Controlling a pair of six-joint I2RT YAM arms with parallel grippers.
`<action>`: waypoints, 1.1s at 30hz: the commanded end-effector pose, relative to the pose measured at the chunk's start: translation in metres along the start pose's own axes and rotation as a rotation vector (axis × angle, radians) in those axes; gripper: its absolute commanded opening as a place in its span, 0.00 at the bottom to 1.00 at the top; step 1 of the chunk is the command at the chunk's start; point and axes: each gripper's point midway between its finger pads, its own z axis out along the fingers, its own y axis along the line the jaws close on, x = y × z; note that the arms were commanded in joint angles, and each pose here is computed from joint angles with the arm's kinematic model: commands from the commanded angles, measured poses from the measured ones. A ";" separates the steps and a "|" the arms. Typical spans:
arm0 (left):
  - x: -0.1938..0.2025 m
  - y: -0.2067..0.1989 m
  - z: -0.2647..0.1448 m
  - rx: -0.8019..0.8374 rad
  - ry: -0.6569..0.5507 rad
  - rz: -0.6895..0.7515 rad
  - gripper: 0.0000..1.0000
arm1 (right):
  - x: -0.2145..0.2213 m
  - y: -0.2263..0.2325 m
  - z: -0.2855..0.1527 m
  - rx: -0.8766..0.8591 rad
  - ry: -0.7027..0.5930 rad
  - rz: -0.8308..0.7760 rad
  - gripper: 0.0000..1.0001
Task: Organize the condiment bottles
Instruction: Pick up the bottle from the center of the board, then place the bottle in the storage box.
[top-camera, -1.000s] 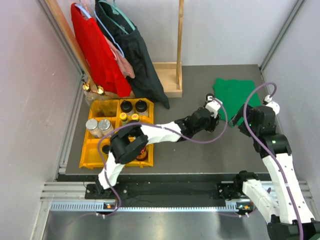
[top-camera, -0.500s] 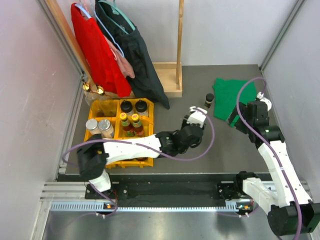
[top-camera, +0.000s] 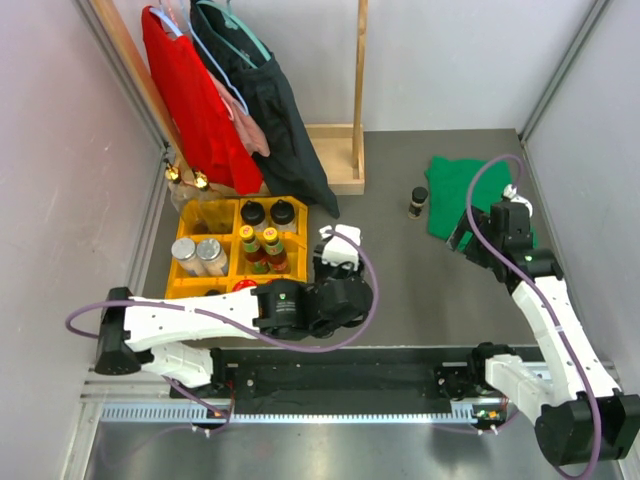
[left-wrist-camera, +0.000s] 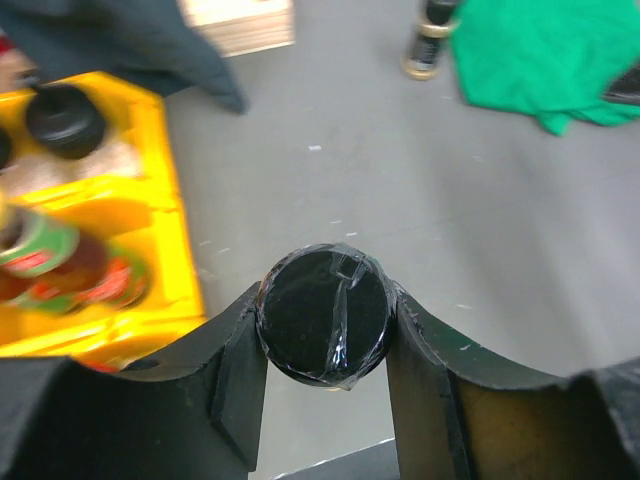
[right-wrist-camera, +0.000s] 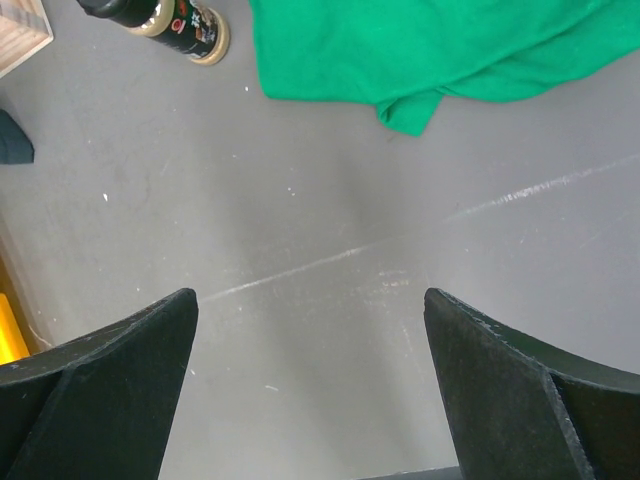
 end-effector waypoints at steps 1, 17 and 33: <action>-0.029 0.042 -0.025 -0.126 -0.050 -0.077 0.00 | -0.014 0.009 -0.001 -0.040 -0.039 -0.006 0.94; -0.072 0.112 -0.063 -0.258 -0.167 -0.119 0.00 | -0.014 0.010 -0.006 -0.059 -0.060 -0.014 0.94; -0.074 0.190 -0.045 -0.526 -0.088 -0.096 0.00 | -0.015 0.012 0.001 -0.057 -0.050 -0.011 0.95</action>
